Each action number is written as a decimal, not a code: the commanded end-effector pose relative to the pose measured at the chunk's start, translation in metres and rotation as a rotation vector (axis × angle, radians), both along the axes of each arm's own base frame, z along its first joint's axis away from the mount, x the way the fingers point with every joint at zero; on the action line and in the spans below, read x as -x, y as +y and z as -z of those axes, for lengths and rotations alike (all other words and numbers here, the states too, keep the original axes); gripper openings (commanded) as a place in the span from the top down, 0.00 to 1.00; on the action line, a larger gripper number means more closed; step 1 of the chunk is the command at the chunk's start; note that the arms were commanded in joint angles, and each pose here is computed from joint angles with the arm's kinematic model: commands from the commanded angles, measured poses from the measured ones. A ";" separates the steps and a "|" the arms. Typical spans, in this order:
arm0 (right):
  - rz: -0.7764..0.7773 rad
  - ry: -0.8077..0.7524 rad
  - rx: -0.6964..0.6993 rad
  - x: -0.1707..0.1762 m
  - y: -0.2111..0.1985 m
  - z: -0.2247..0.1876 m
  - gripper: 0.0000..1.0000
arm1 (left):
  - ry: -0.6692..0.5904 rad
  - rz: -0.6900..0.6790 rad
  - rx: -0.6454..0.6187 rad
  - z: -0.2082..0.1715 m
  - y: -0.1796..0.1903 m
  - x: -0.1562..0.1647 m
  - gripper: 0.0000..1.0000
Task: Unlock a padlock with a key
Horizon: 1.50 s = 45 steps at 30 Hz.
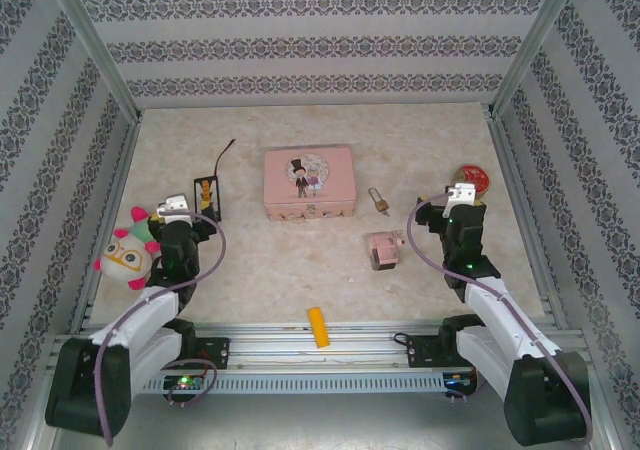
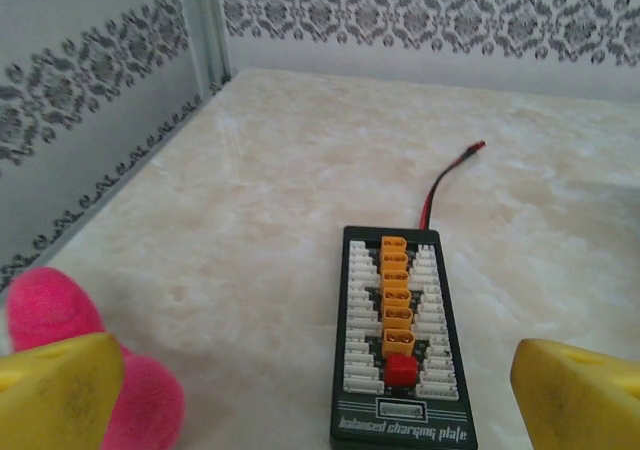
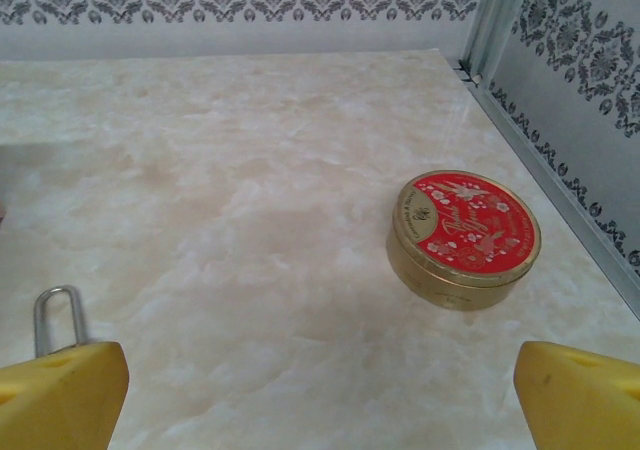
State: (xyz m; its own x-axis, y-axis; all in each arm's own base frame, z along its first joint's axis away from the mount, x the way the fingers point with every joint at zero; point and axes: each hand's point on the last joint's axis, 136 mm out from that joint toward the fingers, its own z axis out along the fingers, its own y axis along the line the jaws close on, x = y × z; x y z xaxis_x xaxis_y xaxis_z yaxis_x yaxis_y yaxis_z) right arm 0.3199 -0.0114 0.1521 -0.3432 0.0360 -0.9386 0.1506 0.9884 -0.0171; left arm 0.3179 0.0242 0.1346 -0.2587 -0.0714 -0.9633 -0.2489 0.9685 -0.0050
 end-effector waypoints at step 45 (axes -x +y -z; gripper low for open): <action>-0.116 -0.314 -0.017 -0.013 -0.006 -0.019 0.02 | 0.005 0.419 0.102 0.041 -0.035 -0.074 0.01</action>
